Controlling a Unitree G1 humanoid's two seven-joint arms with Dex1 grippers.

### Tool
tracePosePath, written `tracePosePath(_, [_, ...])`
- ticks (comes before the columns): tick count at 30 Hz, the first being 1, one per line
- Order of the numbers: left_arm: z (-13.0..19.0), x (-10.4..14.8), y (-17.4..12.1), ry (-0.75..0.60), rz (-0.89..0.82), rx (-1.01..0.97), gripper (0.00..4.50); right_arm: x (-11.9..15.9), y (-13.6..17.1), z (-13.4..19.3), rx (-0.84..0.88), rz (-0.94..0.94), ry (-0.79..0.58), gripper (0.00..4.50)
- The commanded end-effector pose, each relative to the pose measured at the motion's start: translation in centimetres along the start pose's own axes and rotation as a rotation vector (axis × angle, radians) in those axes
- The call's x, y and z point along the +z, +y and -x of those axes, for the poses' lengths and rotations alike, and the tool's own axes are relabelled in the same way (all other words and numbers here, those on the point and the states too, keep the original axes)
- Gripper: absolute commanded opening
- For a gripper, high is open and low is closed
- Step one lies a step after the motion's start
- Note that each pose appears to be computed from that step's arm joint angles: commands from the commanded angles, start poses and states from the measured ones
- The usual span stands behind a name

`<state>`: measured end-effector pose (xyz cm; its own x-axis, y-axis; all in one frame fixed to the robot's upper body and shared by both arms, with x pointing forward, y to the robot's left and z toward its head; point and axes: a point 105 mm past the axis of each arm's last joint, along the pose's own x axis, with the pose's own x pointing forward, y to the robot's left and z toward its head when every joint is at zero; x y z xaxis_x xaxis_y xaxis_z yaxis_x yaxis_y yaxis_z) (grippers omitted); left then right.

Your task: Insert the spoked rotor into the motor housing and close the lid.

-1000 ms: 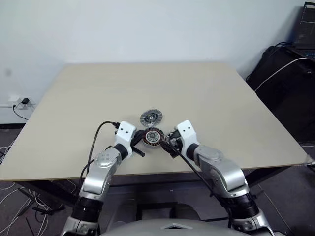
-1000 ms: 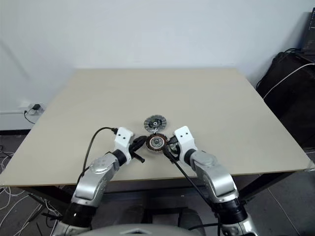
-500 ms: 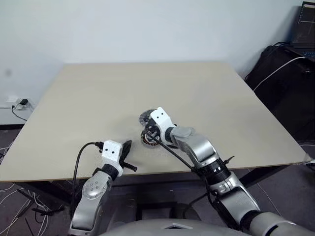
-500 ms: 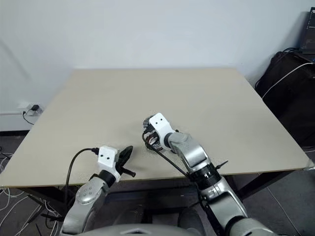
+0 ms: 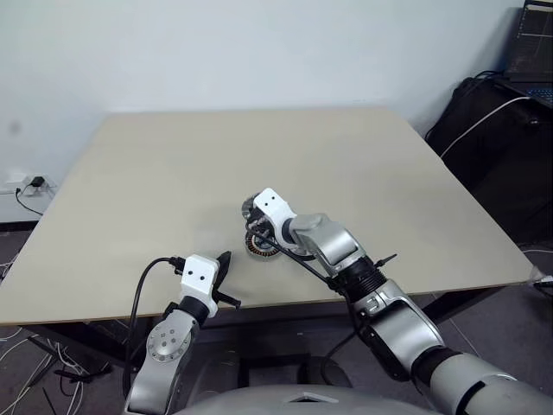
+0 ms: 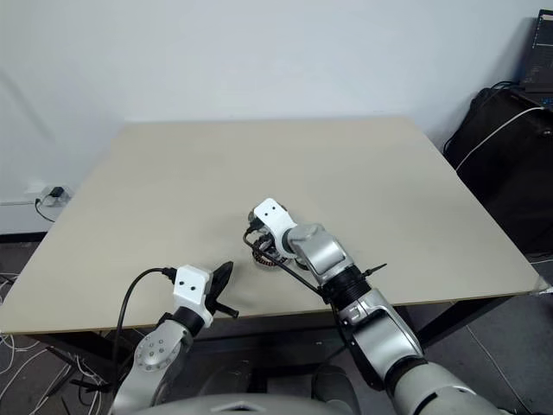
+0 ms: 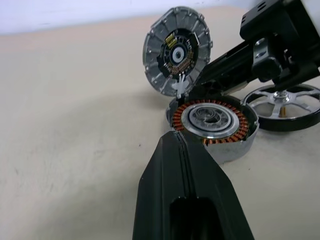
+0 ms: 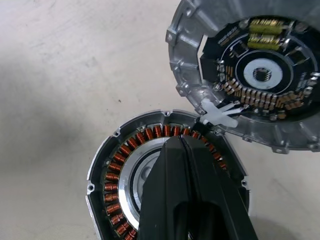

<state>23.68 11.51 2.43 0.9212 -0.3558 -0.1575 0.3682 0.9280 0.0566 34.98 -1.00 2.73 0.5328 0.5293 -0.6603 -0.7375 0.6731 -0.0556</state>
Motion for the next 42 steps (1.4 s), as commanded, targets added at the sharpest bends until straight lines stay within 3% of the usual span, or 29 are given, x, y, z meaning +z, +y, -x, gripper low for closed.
tracePosePath(1, [-0.3,0.9,-0.1,-0.043,-0.010,-0.011,0.00,1.6,-0.1,0.2,-0.002,0.039,-0.039,0.03])
tracePosePath(21, [-0.7,0.8,-0.1,-0.037,0.007,-0.008,0.00,-1.1,0.9,0.4,0.057,0.080,0.047,0.03])
tracePosePath(42, [-1.0,0.4,-0.7,-0.016,0.014,-0.031,0.00,-0.8,-0.8,1.0,0.013,0.045,0.014,0.03])
